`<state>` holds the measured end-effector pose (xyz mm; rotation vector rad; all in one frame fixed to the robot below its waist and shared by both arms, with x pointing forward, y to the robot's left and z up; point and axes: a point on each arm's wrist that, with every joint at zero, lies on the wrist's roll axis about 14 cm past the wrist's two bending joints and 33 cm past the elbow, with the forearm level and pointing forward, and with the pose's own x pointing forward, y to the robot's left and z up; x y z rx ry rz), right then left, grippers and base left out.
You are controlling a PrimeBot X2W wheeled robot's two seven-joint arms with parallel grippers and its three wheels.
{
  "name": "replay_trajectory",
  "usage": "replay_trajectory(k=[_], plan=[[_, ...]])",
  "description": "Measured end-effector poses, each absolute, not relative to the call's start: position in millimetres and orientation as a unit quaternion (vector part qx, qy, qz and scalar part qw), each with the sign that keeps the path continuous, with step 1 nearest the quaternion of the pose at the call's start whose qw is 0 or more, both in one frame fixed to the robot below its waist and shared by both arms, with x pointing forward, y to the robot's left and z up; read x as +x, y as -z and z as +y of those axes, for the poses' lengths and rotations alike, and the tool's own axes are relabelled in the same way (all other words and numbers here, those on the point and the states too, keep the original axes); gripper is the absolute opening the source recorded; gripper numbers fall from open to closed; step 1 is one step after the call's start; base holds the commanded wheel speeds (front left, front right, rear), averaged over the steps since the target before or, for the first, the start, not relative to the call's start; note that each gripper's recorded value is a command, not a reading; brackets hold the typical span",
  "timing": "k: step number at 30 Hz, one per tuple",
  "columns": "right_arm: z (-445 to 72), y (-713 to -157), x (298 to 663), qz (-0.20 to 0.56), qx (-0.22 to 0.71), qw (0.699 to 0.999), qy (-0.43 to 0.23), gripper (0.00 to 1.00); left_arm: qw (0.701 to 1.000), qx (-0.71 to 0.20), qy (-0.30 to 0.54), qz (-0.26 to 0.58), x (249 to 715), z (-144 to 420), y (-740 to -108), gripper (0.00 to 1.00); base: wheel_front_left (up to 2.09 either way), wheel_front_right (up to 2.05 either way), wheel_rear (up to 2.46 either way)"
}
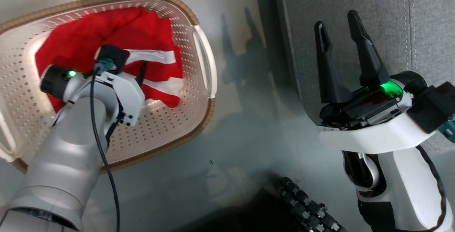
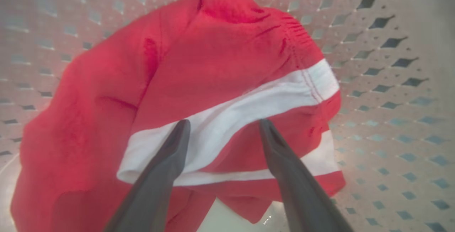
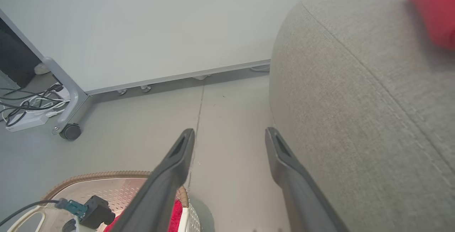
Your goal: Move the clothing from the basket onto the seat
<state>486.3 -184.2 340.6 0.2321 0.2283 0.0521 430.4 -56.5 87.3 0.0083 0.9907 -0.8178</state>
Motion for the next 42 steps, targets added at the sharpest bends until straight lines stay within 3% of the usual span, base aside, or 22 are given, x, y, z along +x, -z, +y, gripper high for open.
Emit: replay_trajectory(k=[6, 7, 8, 9, 13, 23, 42], plan=[[-192.9, -324.4, 479.4, 0.137, 0.111, 0.984, -0.013, 1.00, 0.783, 0.027, 0.373, 0.497, 423.6, -53.8, -59.2, 1.00, 0.00, 0.00, 0.00], [-193.9, -324.0, 479.3, 0.138, 0.110, 0.984, -0.012, 1.00, 0.780, 0.031, 0.371, 0.502, 421.9, -53.3, -56.9, 0.95, 0.00, 0.00, 0.00], [-194.5, -324.6, 479.8, 0.136, 0.110, 0.984, -0.011, 1.00, 0.778, 0.033, 0.369, 0.507, 420.8, -52.6, -55.3, 0.34, 0.00, 0.00, 0.00], [-194.8, -325.7, 480.6, 0.134, 0.111, 0.985, -0.011, 1.00, 0.778, 0.037, 0.367, 0.508, 421.4, -51.6, -54.4, 0.00, 0.00, 0.00, 0.00], [-196.1, -330.0, 480.8, 0.130, 0.112, 0.985, -0.009, 1.00, 0.780, 0.055, 0.361, 0.508, 426.3, -47.1, -54.2, 0.00, 0.00, 0.00, 0.00], [-199.9, -371.8, 476.8, 0.091, 0.092, 0.992, -0.009, 1.00, 0.821, 0.039, 0.365, 0.436, 436.6, -49.5, -112.4, 0.00, 0.00, 0.00, 0.00], [-179.9, -467.0, 451.2, 0.018, 0.091, 0.995, -0.035, 1.00, 0.927, -0.060, 0.296, 0.224, 474.2, -29.5, -308.6, 0.00, 0.00, 0.00, 0.00]])
